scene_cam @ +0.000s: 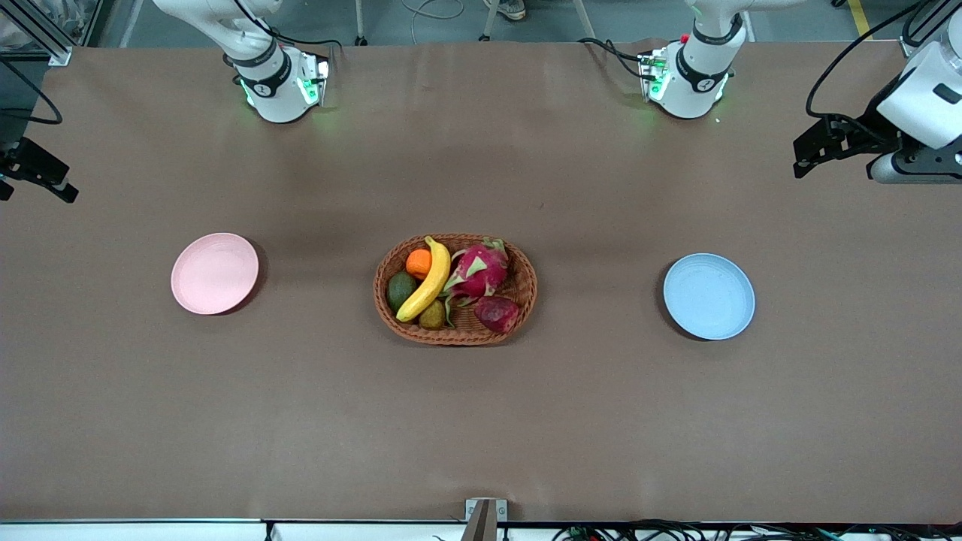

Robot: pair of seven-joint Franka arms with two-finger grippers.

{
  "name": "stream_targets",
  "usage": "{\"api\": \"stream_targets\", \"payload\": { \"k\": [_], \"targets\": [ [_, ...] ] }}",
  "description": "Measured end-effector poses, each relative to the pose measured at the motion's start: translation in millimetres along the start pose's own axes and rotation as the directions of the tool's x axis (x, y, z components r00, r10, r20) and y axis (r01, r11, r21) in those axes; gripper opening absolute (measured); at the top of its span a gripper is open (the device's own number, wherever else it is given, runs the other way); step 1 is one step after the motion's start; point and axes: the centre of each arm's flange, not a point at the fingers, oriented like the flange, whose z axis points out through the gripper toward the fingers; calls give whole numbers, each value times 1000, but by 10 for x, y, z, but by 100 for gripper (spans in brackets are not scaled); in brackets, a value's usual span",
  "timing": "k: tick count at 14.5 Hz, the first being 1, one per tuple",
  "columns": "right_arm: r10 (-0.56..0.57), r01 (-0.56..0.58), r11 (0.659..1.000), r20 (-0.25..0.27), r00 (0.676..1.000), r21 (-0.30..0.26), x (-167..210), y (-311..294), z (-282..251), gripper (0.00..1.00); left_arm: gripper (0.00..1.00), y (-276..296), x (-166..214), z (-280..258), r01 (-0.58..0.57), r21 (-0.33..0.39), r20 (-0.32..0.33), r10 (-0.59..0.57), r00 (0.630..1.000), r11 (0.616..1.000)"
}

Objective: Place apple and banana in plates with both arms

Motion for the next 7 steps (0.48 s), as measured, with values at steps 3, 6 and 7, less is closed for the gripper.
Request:
{"api": "stream_targets", "payload": {
  "k": [3, 6, 7],
  "targets": [
    [-4, 4, 1000, 1, 1000, 0, 1, -17, 4, 100, 100, -1, 0, 2, 0, 0, 1, 0, 1000, 1000],
    [-6, 6, 1000, 0, 1000, 0, 3, -26, 2, 100, 100, 1, 6, 10, 0, 0, 2, 0, 1000, 1000],
    [-6, 6, 1000, -1, 1000, 0, 4, -26, 0, 100, 100, 7, 22, 37, -1, 0, 7, 1, 1000, 1000]
  ]
}}
